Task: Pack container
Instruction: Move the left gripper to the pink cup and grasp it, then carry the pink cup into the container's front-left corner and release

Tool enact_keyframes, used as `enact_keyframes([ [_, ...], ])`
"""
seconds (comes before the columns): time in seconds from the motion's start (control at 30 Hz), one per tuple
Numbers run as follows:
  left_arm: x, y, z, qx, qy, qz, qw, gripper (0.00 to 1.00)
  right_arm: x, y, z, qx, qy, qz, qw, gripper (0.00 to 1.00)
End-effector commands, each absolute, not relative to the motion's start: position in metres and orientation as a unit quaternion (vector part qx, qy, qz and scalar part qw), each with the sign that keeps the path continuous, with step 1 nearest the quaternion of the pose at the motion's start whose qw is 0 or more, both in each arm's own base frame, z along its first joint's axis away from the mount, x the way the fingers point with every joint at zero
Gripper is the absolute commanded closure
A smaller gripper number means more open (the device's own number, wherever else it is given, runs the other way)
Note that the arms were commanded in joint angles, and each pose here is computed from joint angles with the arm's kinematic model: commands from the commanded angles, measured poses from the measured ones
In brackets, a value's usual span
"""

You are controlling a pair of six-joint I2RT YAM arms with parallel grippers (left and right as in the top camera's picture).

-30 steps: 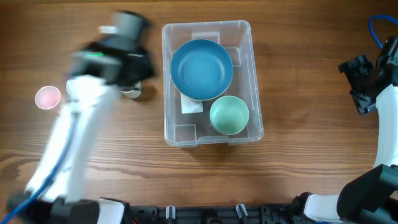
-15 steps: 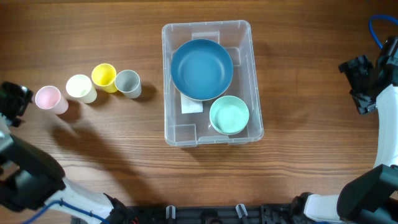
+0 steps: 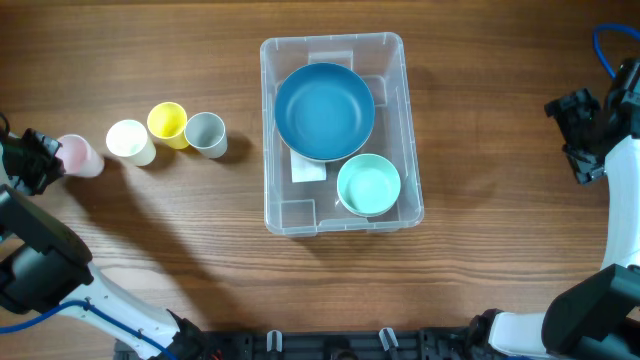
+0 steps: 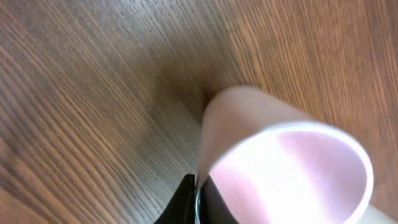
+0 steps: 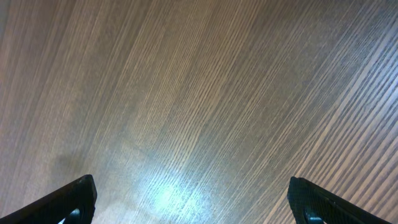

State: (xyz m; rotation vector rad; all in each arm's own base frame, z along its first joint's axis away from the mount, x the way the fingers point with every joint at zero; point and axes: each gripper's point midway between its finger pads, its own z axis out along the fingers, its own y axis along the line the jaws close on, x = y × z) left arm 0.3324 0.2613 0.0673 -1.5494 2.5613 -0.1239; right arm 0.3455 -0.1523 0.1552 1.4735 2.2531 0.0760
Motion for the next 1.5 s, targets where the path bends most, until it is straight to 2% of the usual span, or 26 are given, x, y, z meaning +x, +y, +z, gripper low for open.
enact_keyframes([
  [0.0, 0.327, 0.254, 0.069, -0.509, 0.857, -0.053, 0.06, 0.96, 0.347, -0.153, 0.153, 0.539, 0.812, 0.031, 0.219, 0.0],
  [0.13, 0.318, 0.246, 0.106, -0.527, 0.845, -0.048, 0.077, 0.96, 0.347, -0.152, 0.153, 0.539, 0.813, 0.031, 0.219, 0.0],
  [0.27, 0.305, 0.204, 0.198, -0.495, 0.854, -0.053, 0.154, 0.96, 0.347, -0.152, 0.153, 0.539, 0.812, 0.031, 0.219, 0.0],
  [0.4, 0.305, 0.095, 0.286, -0.329, 0.903, -0.077, 0.264, 0.96, 0.347, -0.153, 0.153, 0.539, 0.812, 0.031, 0.219, 0.0],
  [0.53, 0.297, -0.032, 0.318, -0.133, 0.937, -0.136, 0.295, 0.96, 0.347, -0.153, 0.153, 0.539, 0.812, 0.031, 0.219, 0.0],
  [0.67, 0.279, -0.118, 0.296, -0.02, 0.958, -0.135, 0.251, 0.96, 0.347, -0.152, 0.153, 0.539, 0.812, 0.031, 0.219, 0.0],
  [0.8, 0.269, -0.173, 0.235, 0.037, 0.979, -0.064, 0.189, 0.96, 0.347, -0.153, 0.153, 0.539, 0.812, 0.031, 0.219, 0.0],
  [0.97, 0.277, -0.177, 0.171, 0.015, 0.99, 0.035, 0.134, 0.96, 0.347, -0.152, 0.153, 0.539, 0.812, 0.031, 0.219, 0.0],
  [1.27, 0.285, -0.195, 0.104, 0.023, 0.996, 0.061, 0.061, 0.96, 0.347, -0.153, 0.153, 0.539, 0.813, 0.031, 0.219, 0.0],
  [1.33, 0.288, -0.195, 0.105, 0.02, 0.996, 0.057, 0.067, 0.87, 0.347, -0.152, 0.153, 0.539, 0.812, 0.031, 0.219, 0.0],
  [1.37, 0.289, -0.194, 0.108, 0.017, 0.996, 0.055, 0.071, 0.74, 0.347, -0.153, 0.153, 0.539, 0.812, 0.031, 0.22, 0.0],
  [1.4, 0.291, -0.191, 0.113, 0.011, 0.996, 0.051, 0.076, 0.69, 0.347, -0.152, 0.153, 0.539, 0.812, 0.031, 0.219, 0.0],
  [1.47, 0.297, -0.18, 0.132, -0.007, 0.995, 0.039, 0.094, 0.65, 0.347, -0.152, 0.153, 0.539, 0.812, 0.031, 0.219, 0.0],
])
